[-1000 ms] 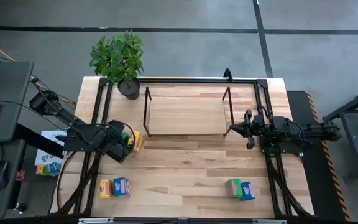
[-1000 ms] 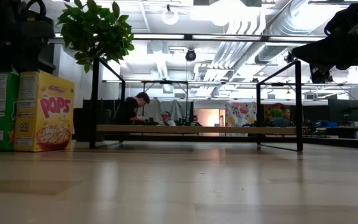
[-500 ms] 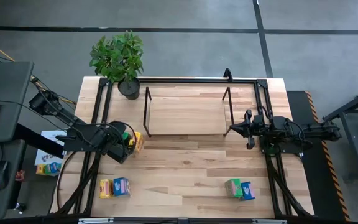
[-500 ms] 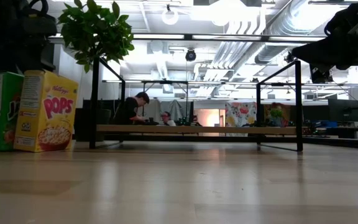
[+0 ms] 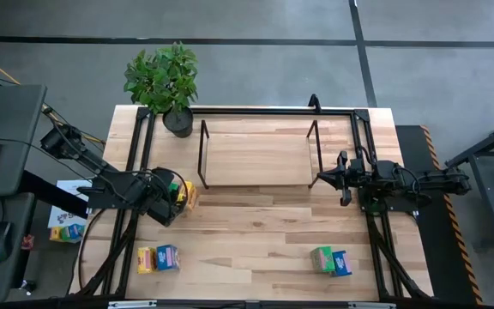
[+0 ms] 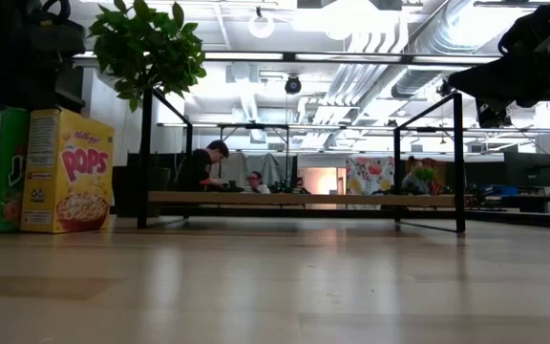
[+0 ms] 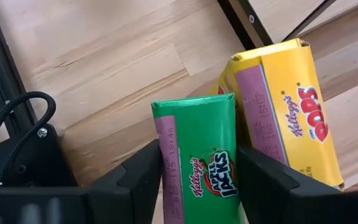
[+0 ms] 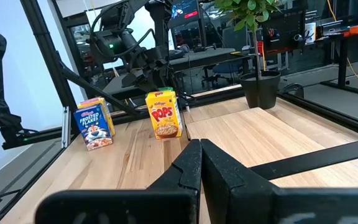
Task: Stack cereal on shelf
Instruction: Put the top green cereal box on the shelf
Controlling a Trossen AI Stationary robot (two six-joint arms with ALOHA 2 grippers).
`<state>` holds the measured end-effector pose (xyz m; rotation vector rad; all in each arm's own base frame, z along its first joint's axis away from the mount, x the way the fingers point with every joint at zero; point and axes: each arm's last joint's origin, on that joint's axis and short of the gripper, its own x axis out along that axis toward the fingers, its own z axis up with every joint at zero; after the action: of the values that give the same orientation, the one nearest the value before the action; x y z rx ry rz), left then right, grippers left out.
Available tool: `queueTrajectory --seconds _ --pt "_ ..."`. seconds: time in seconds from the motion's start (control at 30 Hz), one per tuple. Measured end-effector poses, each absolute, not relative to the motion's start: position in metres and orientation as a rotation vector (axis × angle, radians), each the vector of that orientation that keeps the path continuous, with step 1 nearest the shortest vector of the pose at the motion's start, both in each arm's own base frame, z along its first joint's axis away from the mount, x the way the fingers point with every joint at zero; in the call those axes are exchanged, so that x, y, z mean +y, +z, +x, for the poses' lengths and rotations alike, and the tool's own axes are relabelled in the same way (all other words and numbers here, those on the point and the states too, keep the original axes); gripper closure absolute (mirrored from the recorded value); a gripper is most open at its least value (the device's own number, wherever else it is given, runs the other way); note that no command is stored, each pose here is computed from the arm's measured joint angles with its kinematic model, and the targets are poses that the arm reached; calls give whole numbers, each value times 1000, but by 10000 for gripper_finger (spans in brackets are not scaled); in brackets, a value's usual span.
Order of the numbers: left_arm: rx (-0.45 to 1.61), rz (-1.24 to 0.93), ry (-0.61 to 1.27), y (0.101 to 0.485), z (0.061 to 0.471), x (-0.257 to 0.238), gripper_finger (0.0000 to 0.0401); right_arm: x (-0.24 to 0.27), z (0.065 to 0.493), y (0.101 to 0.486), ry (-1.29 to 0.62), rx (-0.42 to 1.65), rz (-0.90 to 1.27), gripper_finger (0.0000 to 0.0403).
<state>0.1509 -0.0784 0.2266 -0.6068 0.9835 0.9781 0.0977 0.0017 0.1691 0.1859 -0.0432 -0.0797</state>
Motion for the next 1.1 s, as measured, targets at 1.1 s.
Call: queueTrajectory --seconds 1.1 --pt "779 -637 852 285 120 -58 290 2 98 169 -80 -44 186 402"
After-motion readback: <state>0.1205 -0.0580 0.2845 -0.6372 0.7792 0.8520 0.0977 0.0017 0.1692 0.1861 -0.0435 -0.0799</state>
